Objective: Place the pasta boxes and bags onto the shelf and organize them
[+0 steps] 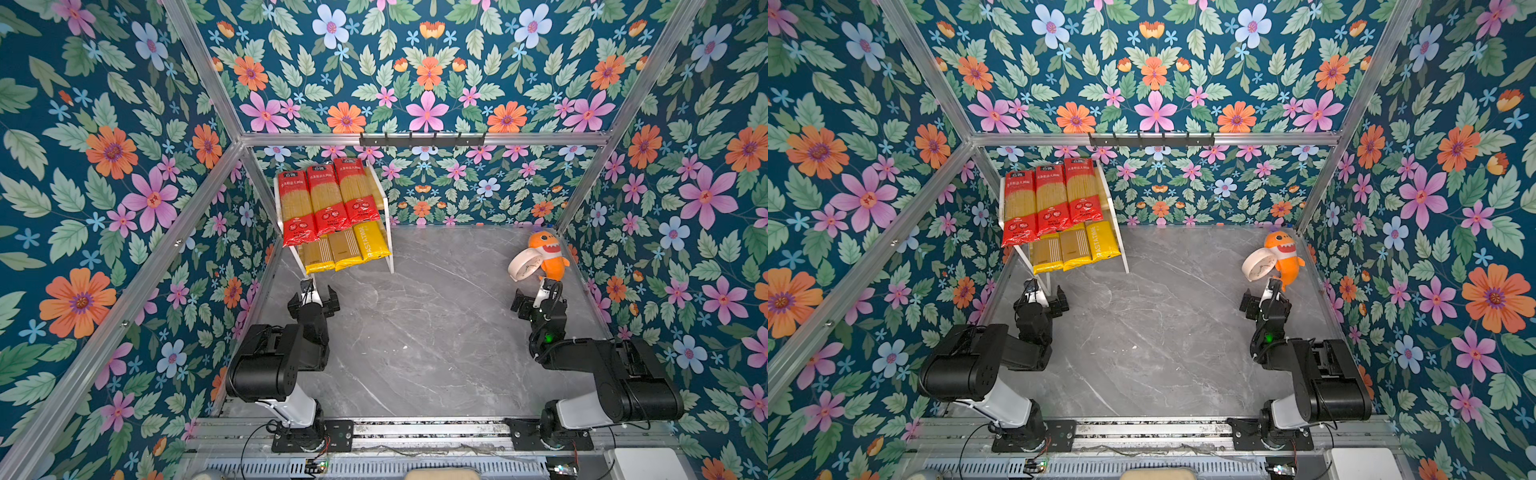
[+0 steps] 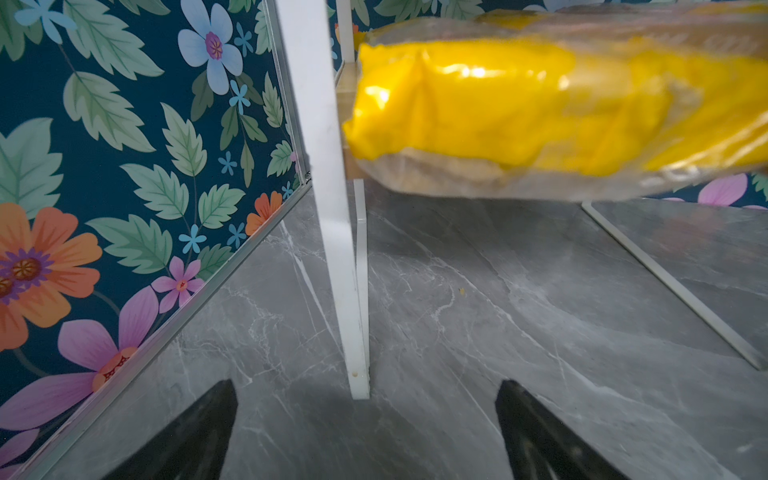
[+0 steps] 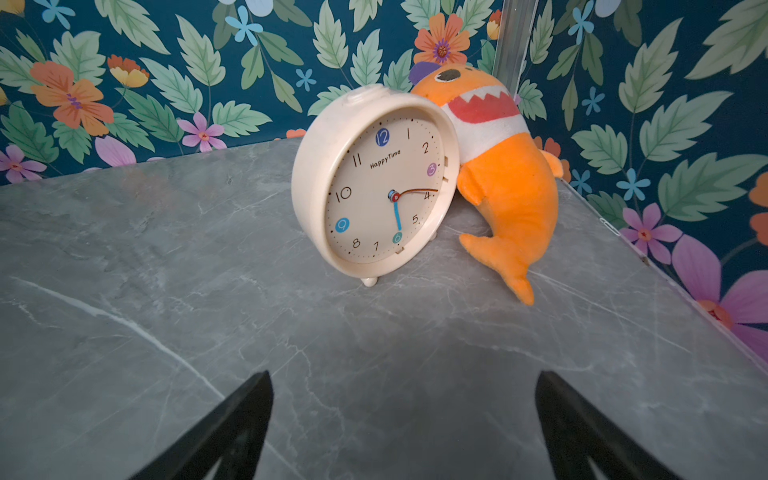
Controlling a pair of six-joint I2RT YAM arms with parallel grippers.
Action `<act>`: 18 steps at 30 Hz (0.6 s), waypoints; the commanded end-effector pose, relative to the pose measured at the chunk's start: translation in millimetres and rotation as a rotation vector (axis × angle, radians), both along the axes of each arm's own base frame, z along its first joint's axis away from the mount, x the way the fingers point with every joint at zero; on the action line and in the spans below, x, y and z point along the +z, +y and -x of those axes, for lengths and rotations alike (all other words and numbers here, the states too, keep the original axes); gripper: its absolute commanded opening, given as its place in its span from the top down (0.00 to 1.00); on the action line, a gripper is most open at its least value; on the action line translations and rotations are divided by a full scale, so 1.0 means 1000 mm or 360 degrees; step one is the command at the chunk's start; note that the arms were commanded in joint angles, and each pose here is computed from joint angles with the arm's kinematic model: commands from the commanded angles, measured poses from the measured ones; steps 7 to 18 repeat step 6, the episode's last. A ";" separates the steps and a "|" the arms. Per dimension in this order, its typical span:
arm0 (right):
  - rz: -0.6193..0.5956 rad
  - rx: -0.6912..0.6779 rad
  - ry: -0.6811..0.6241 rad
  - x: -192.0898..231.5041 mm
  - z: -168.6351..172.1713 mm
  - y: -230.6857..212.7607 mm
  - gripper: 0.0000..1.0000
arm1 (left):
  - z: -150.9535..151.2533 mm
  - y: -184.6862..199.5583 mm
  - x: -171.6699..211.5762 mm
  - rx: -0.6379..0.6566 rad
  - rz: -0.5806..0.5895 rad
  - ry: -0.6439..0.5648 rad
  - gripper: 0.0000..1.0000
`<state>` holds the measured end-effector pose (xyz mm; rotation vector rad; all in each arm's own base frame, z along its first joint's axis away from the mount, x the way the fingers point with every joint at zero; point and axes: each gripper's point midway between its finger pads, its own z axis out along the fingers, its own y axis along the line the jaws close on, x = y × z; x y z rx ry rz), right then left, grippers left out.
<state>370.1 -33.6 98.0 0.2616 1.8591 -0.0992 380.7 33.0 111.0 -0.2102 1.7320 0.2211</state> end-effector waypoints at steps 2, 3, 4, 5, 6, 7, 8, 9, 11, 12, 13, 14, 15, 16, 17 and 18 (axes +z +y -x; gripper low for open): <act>0.0033 -0.0007 -0.0014 0.004 -0.002 -0.002 0.01 | 0.000 -0.002 0.004 0.0006 -0.0026 -0.0023 0.00; 0.0033 -0.0008 -0.0013 0.003 -0.002 -0.002 0.01 | 0.000 -0.002 0.004 0.0007 -0.0025 -0.0024 0.00; 0.0033 -0.0006 -0.0013 0.003 -0.002 -0.001 0.01 | 0.000 -0.002 0.004 0.0007 -0.0024 -0.0022 0.00; 0.0033 -0.0006 -0.0013 0.003 -0.002 -0.001 0.01 | 0.000 -0.002 0.004 0.0004 -0.0021 -0.0023 0.00; 0.0033 -0.0008 -0.0010 0.003 -0.001 -0.002 0.01 | 0.000 -0.002 0.004 0.0003 -0.0020 -0.0025 0.00; 0.0033 -0.0008 -0.0010 0.003 -0.001 -0.002 0.01 | 0.000 -0.002 0.004 0.0003 -0.0020 -0.0025 0.00; 0.0033 -0.0008 -0.0010 0.003 -0.001 -0.002 0.01 | 0.000 -0.002 0.004 0.0003 -0.0020 -0.0025 0.00; 0.0033 -0.0008 -0.0010 0.003 -0.001 -0.002 0.01 | 0.000 -0.002 0.004 0.0003 -0.0020 -0.0025 0.00; 0.0033 -0.0008 -0.0010 0.003 -0.001 -0.002 0.01 | 0.000 -0.002 0.004 0.0003 -0.0020 -0.0025 0.00; 0.0033 -0.0008 -0.0010 0.003 -0.001 -0.002 0.01 | 0.000 -0.002 0.004 0.0003 -0.0020 -0.0025 0.00; 0.0033 -0.0008 -0.0010 0.003 -0.001 -0.002 0.01 | 0.000 -0.002 0.004 0.0003 -0.0020 -0.0025 0.00; 0.0033 -0.0008 -0.0010 0.003 -0.001 -0.002 0.01 | 0.000 -0.002 0.004 0.0003 -0.0020 -0.0025 0.00; 0.0033 -0.0008 -0.0010 0.003 -0.001 -0.002 0.01 | 0.000 -0.002 0.004 0.0003 -0.0020 -0.0025 0.00; 0.0033 -0.0008 -0.0010 0.003 -0.001 -0.002 0.01 | 0.000 -0.002 0.004 0.0003 -0.0020 -0.0025 0.00; 0.0033 -0.0008 -0.0010 0.003 -0.001 -0.002 0.01 | 0.000 -0.002 0.004 0.0003 -0.0020 -0.0025 0.00; 0.0033 -0.0008 -0.0010 0.003 -0.001 -0.002 0.01 | 0.000 -0.002 0.004 0.0003 -0.0020 -0.0025 0.00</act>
